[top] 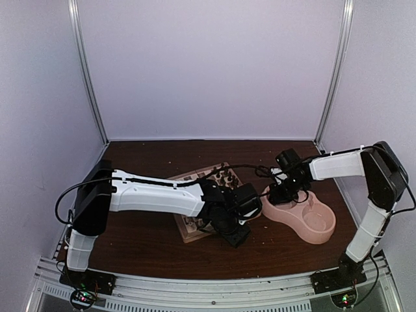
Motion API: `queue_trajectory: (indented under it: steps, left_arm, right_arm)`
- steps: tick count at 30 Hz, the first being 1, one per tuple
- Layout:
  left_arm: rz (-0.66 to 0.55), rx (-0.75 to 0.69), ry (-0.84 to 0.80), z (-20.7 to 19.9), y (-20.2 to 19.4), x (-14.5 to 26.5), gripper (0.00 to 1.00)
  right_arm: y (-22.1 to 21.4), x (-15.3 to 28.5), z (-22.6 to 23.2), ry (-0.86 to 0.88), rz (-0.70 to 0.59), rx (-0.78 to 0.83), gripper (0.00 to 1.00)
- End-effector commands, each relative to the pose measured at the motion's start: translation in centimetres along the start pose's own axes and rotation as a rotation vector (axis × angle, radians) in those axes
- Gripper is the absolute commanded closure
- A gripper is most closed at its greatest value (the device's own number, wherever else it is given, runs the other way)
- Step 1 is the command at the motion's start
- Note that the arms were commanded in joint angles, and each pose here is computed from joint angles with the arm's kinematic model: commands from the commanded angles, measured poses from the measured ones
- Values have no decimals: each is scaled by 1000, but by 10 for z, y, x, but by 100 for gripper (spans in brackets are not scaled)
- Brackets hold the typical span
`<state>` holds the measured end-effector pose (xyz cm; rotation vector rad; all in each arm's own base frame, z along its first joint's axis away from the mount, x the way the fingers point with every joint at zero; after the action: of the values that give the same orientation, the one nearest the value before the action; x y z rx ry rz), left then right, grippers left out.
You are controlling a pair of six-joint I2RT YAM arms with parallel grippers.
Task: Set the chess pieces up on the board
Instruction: Pick up the rook at the center of the board.
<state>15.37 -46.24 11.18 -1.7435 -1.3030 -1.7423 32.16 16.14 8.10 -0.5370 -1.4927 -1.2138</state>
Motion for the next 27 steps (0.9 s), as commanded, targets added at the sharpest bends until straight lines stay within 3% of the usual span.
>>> queue_trajectory:
  steps: [1,11,27]
  left_arm:
    - [-16,4,-15,-7,4,2,47]
    - [-9,1,-15,-6,2,0,47]
    - [28,6,-31,-9,-2,-11,53]
  right_arm:
    - [3,9,-7,-53,-36,-6,84]
    - [7,69,-17,-174,-339,-36,86]
    - [1,59,-4,-41,-597,8,85]
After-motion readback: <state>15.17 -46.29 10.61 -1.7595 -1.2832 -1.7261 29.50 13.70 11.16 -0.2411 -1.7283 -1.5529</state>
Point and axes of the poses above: each gripper's point midway between its finger pads, its own x axis back along the fingers, its own z axis along the line the jaws close on, y = z × x, the point moved 6 cm from there along x, back along the fingers, and after that the axes turned 15 degrees about x, right-handed, at the moved point
